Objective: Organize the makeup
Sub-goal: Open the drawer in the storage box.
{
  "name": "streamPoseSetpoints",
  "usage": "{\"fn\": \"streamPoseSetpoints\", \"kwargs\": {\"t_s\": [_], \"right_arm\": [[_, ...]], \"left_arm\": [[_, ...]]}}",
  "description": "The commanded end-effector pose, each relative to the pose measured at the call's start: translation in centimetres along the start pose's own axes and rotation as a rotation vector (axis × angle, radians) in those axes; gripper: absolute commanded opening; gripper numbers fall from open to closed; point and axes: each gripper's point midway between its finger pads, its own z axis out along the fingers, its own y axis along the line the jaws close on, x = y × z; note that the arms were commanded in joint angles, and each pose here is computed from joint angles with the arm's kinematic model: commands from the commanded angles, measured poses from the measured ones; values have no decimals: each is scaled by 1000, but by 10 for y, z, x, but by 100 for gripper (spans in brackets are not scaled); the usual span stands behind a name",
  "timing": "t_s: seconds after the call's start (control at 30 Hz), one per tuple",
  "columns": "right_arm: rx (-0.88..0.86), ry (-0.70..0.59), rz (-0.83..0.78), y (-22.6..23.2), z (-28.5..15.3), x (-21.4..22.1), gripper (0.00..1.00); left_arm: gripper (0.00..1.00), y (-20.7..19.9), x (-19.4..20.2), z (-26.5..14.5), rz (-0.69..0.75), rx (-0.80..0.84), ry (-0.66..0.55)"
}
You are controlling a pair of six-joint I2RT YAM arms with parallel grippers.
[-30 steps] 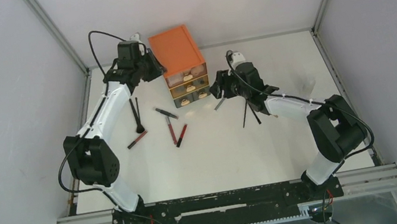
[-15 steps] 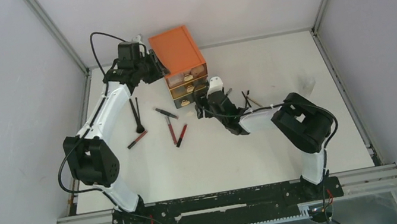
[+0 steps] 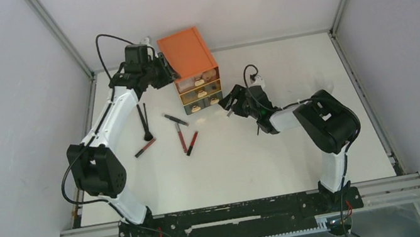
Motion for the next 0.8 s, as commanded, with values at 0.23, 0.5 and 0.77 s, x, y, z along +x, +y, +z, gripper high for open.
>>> {"fn": "streamPoseSetpoints", "kwargs": {"t_s": [0.23, 0.5, 0.77], "right_arm": [[-177, 175, 477, 34, 5, -3, 70], [-151, 196, 567, 30, 19, 1, 67], [-151, 186, 601, 30, 33, -1, 65]], "left_arm": [[42, 2, 41, 1, -7, 8, 141], [43, 2, 40, 1, -6, 7, 139], [43, 2, 38, 0, -2, 5, 132]]}}
